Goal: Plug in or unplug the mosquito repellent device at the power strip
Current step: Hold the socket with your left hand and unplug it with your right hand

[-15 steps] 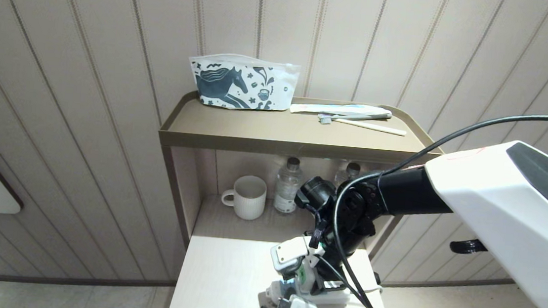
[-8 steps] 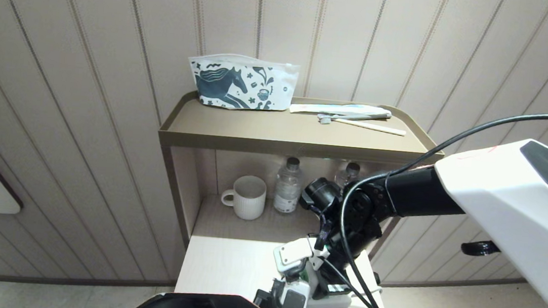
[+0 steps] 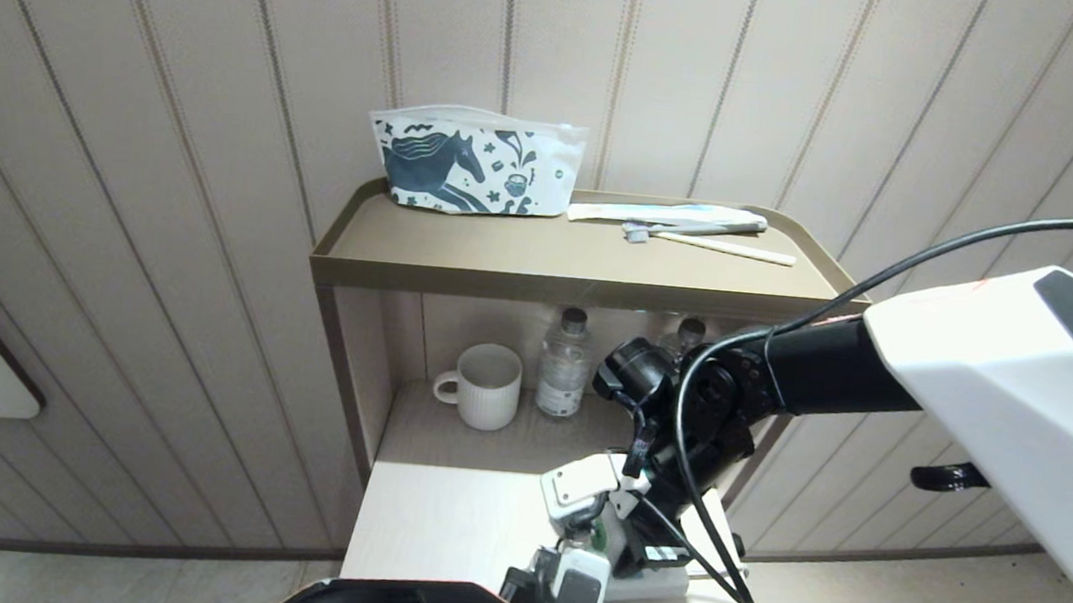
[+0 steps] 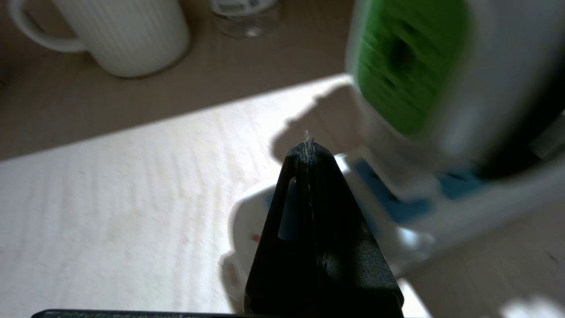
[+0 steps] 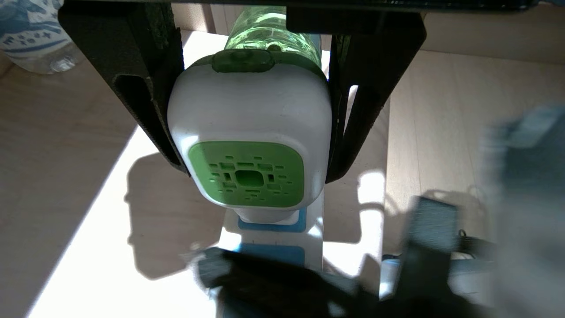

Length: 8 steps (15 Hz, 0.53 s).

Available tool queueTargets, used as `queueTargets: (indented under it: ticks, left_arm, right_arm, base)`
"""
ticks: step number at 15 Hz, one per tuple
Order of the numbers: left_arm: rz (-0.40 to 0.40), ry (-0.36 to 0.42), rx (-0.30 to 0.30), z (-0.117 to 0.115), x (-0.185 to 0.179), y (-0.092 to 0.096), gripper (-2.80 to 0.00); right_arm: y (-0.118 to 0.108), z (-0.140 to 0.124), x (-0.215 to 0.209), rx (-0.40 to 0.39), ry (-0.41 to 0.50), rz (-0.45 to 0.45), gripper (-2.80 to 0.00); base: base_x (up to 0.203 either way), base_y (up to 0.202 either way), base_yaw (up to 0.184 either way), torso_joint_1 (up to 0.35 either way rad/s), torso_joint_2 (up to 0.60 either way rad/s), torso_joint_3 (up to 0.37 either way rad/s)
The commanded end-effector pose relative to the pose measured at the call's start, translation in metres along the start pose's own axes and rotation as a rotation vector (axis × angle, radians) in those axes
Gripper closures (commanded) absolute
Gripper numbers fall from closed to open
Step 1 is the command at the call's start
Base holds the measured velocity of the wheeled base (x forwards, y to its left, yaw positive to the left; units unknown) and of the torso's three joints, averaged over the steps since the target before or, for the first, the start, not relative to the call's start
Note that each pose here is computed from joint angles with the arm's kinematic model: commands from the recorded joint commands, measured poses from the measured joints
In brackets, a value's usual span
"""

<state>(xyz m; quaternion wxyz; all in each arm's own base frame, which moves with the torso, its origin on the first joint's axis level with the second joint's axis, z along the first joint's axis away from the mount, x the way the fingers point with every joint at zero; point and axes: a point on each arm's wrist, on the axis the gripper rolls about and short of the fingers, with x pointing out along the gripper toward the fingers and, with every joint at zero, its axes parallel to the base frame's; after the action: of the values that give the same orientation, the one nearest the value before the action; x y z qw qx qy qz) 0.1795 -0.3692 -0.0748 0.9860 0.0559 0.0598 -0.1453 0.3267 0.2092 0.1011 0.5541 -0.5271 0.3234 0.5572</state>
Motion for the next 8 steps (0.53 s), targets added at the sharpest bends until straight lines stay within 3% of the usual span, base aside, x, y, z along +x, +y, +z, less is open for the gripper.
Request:
queueTargets:
  ticks: [1,8]
  left_arm:
    - [-0.006,-0.022,-0.023,0.0003,-0.0028,-0.0022,0.00]
    - [-0.007,-0.023,-0.026,0.0006,-0.0022,-0.0020,0.00]
  right_arm:
    - [-0.0022,0.0029,-0.0037,-0.011,-0.010,-0.016,0.00]
    - [-0.0039,0.0023,-0.0112,-0.008,-0.024,-0.034,0.00]
  base:
    - [0.000,0.000,0.000,0.000,0.00,0.000]
    - [0.000,0.000,0.000,0.000,0.00,0.000]
